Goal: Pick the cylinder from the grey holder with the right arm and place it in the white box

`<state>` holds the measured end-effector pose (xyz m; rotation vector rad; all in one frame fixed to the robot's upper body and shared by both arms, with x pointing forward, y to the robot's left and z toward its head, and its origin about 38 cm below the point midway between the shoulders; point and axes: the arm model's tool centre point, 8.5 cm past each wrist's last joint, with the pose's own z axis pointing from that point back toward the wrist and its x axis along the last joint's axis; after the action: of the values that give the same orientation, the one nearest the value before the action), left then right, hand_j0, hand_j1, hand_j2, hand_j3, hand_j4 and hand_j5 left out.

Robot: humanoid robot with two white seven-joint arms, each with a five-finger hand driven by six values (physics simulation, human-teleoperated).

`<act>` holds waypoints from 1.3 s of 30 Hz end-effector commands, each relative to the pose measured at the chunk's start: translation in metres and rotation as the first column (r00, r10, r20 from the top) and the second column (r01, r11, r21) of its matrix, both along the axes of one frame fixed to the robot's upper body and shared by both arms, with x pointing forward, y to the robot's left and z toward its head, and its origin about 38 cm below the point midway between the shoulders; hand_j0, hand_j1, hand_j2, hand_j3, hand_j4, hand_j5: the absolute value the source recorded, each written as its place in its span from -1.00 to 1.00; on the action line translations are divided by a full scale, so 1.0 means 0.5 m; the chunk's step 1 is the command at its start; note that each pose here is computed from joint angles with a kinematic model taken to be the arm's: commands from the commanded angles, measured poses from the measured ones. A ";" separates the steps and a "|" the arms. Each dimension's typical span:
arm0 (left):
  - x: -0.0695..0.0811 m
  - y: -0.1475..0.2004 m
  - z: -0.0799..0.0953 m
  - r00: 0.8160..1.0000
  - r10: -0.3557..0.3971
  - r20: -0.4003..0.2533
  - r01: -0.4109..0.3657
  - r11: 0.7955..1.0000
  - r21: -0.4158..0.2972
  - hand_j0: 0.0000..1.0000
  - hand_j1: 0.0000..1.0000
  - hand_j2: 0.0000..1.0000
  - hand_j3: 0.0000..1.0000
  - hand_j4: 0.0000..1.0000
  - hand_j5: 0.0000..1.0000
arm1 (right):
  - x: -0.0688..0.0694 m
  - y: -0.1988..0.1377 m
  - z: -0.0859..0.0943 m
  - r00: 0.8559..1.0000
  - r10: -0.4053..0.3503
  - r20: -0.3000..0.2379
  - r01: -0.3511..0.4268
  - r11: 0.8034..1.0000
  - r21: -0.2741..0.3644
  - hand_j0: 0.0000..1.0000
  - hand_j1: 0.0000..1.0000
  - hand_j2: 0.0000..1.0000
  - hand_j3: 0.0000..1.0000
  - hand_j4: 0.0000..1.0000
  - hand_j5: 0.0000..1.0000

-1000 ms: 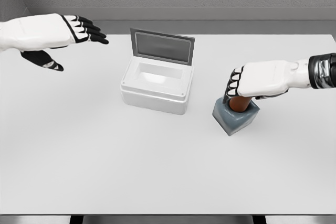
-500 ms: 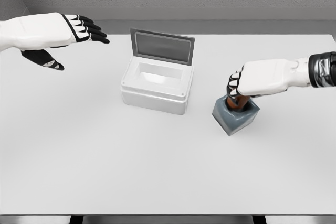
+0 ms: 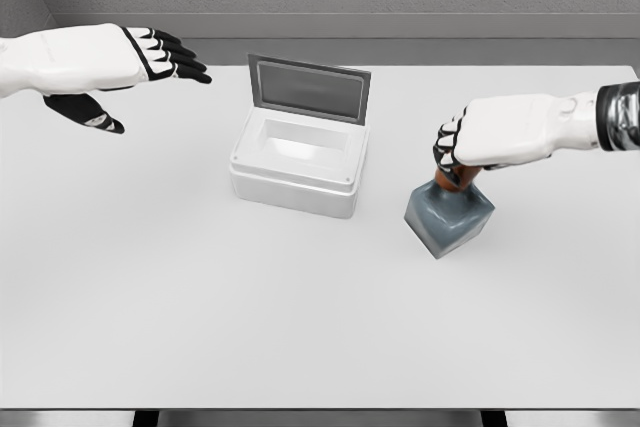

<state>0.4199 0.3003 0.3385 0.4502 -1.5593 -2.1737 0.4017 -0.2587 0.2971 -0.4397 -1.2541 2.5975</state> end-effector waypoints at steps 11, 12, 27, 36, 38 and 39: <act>-0.012 -0.012 0.035 0.998 -0.041 0.051 0.041 0.999 0.018 1.00 1.00 1.00 1.00 1.00 1.00 | 0.025 0.064 0.014 0.998 0.052 0.023 -0.053 0.998 0.041 -0.14 -0.14 -0.14 -0.14 -0.14 -0.14; -0.013 -0.014 0.037 0.998 -0.046 0.053 0.045 0.999 0.016 1.00 1.00 1.00 1.00 1.00 1.00 | 0.036 0.071 0.011 0.999 0.048 0.018 -0.049 0.998 0.049 -0.14 -0.14 -0.14 -0.14 -0.14 -0.14; -0.014 -0.026 0.035 0.997 -0.061 0.052 0.060 0.998 0.014 1.00 1.00 1.00 1.00 1.00 1.00 | 0.072 0.123 0.029 0.997 0.068 0.034 -0.071 0.994 0.084 -0.14 -0.14 -0.14 -0.14 -0.14 -0.14; -0.014 -0.023 0.037 0.997 -0.058 0.053 0.057 0.998 0.016 1.00 1.00 1.00 1.00 1.00 1.00 | 0.100 0.163 0.035 0.996 0.076 0.045 -0.080 0.992 0.093 -0.14 -0.14 -0.14 -0.14 -0.14 -0.14; -0.014 -0.023 0.037 0.997 -0.058 0.053 0.057 0.998 0.016 1.00 1.00 1.00 1.00 1.00 1.00 | 0.103 0.163 0.039 0.996 0.074 0.049 -0.078 0.993 0.094 -0.14 -0.14 -0.14 -0.14 -0.14 -0.14; -0.014 -0.023 0.038 0.997 -0.058 0.055 0.058 0.998 0.016 1.00 1.00 1.00 1.00 1.00 1.00 | 0.104 0.164 0.042 0.996 0.074 0.052 -0.079 0.992 0.094 -0.14 -0.14 -0.14 -0.14 -0.14 -0.14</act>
<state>0.4128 0.2881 0.3564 0.4798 -1.6028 -2.2414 0.4517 -0.1779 0.3200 -0.4552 -1.4305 2.5988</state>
